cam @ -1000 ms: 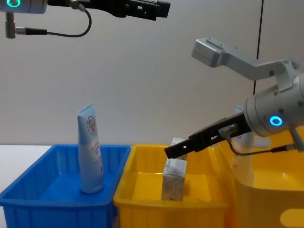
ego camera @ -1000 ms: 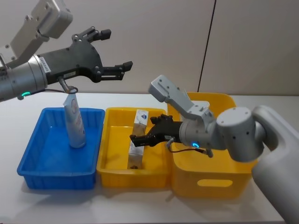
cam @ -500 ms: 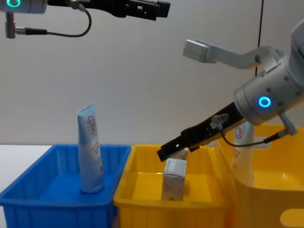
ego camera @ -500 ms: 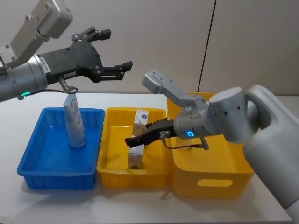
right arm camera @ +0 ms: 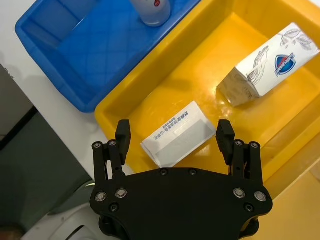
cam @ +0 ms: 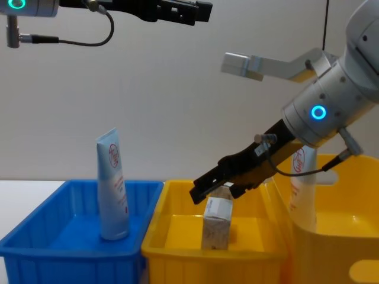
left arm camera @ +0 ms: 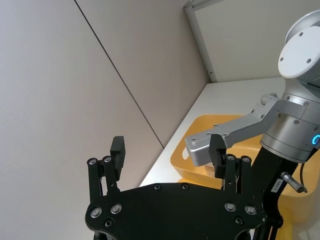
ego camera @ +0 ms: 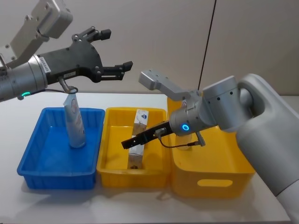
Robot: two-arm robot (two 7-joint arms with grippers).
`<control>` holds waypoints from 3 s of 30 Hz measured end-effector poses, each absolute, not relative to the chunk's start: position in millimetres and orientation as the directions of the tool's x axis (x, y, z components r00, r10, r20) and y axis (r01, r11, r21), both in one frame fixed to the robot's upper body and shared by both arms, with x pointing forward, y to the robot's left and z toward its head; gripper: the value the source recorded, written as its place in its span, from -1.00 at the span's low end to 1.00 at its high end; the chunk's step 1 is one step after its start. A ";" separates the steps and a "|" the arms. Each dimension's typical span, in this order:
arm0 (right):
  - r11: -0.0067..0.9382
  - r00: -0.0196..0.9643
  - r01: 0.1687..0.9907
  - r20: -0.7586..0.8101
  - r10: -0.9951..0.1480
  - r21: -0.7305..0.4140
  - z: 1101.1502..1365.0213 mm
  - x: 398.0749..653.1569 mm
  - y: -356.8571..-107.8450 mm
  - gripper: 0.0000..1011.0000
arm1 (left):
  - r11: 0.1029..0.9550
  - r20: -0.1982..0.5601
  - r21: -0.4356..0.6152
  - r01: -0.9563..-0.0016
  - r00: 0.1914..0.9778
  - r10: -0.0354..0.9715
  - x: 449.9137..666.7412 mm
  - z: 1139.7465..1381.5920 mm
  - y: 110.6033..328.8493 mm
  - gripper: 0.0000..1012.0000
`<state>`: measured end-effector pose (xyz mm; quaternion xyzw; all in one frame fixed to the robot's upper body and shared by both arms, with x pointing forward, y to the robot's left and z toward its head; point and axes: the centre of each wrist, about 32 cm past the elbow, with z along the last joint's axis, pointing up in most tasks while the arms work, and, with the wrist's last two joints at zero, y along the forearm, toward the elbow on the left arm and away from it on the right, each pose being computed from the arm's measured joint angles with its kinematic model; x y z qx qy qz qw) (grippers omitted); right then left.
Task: Bimanual collaborative sorting of washing and personal care products
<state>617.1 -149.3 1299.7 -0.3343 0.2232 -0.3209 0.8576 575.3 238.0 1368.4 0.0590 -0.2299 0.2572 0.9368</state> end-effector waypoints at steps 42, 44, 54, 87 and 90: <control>0.458 0.600 0.377 -0.165 -0.783 -0.805 1307.9 620.9 -129.8 0.98 | 0.861 0.461 -0.008 -0.509 0.762 0.455 575.3 1368.3 238.0 0.98; 0.457 0.599 0.377 -0.165 -0.784 -0.805 1308.0 620.9 -129.5 0.98 | 0.861 0.461 -0.008 -0.509 0.762 0.455 575.3 1368.4 238.0 0.98; 0.454 0.596 0.377 -0.163 -0.786 -0.807 1308.0 621.0 -129.2 0.98 | 0.861 0.461 -0.008 -0.509 0.762 0.455 575.3 1368.4 238.0 0.98; 0.468 0.576 0.522 -0.110 -0.810 -0.713 1302.4 609.4 -133.1 0.98 | 0.861 0.461 -0.008 -0.509 0.762 0.455 575.3 1368.4 238.0 0.98; 0.470 0.573 0.538 -0.105 -0.813 -0.700 1301.7 608.2 -133.8 0.98 | 0.861 0.461 -0.008 -0.509 0.762 0.455 575.3 1368.4 238.0 0.98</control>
